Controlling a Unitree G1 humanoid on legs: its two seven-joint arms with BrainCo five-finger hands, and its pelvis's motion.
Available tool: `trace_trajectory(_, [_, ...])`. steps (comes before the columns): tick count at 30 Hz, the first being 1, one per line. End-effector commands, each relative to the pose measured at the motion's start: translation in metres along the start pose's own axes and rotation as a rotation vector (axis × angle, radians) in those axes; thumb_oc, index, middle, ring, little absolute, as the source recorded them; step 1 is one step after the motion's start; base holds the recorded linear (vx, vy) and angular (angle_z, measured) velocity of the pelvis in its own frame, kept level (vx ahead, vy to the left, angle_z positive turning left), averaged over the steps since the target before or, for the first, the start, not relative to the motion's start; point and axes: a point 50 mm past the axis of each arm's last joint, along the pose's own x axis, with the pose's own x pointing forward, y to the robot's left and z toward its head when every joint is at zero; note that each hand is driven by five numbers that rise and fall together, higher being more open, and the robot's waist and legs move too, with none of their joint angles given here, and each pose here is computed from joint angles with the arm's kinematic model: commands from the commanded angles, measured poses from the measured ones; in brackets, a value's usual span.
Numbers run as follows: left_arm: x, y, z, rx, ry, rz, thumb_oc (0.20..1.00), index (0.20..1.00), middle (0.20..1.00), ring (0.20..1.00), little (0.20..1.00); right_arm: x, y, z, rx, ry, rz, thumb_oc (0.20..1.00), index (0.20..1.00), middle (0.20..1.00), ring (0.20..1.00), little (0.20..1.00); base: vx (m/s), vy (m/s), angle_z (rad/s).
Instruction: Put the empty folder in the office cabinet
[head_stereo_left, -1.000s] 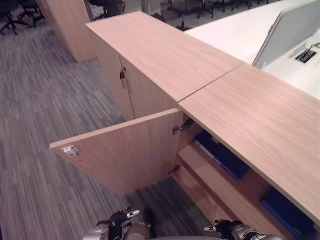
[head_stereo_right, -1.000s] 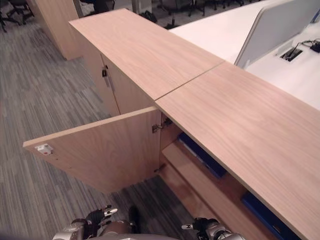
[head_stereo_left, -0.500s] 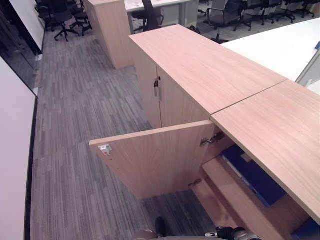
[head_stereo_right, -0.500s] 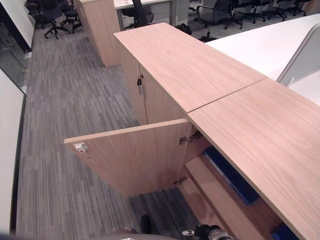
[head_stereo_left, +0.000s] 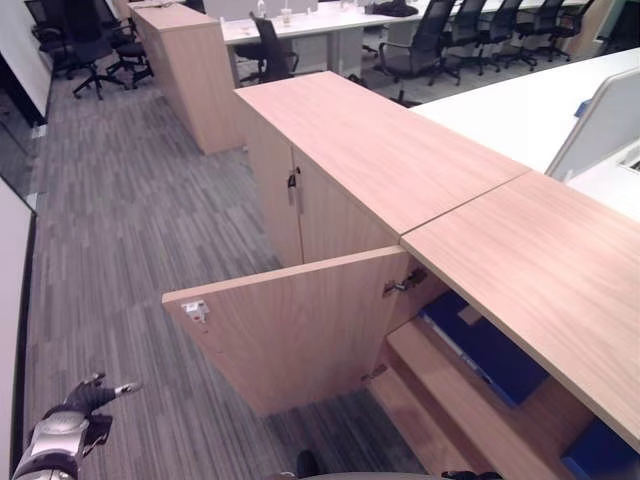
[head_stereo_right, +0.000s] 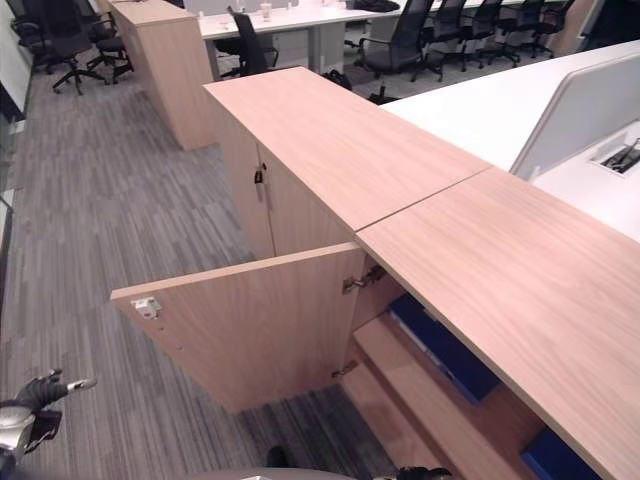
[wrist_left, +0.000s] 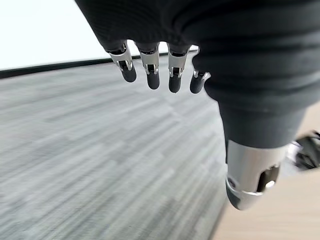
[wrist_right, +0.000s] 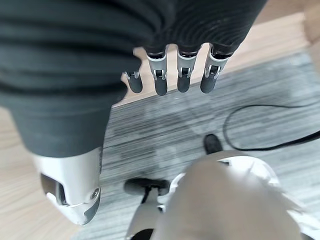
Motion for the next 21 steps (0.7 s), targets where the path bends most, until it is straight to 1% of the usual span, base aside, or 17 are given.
trace_trajectory(1, [0.004,-0.003,0.026,-0.01,-0.088,0.042,1.0,1.0,1.0,1.0,1.0,0.0,-0.003,-0.001,-0.008,0.011,-0.011,1.0,1.0,1.0,1.0,1.0,-0.02,0.0,-0.06])
trace_trajectory(5, [0.006,-0.011,0.038,0.003,-0.121,0.032,1.0,1.0,1.0,1.0,1.0,0.0,-0.003,-0.001,-0.018,0.007,-0.01,1.0,1.0,1.0,1.0,1.0,-0.01,-0.003,-0.15])
trace_trajectory(12, [0.007,-0.024,0.045,0.043,-0.144,0.001,1.0,1.0,1.0,1.0,1.0,0.001,0.003,0.006,-0.048,-0.021,0.009,1.0,1.0,1.0,1.0,1.0,0.0,-0.015,-0.1])
trace_trajectory(14, [0.007,-0.031,0.052,0.055,-0.17,-0.012,1.0,1.0,1.0,1.0,1.0,0.001,0.006,0.013,-0.048,-0.047,0.018,1.0,1.0,1.0,1.0,1.0,0.0,-0.024,-0.02])
trace_trajectory(21, [0.006,-0.05,0.073,-0.014,-0.24,-0.06,1.0,1.0,1.0,1.0,1.0,-0.001,0.017,0.045,-0.084,-0.165,0.057,1.0,1.0,1.0,1.0,1.0,-0.01,-0.031,-0.06])
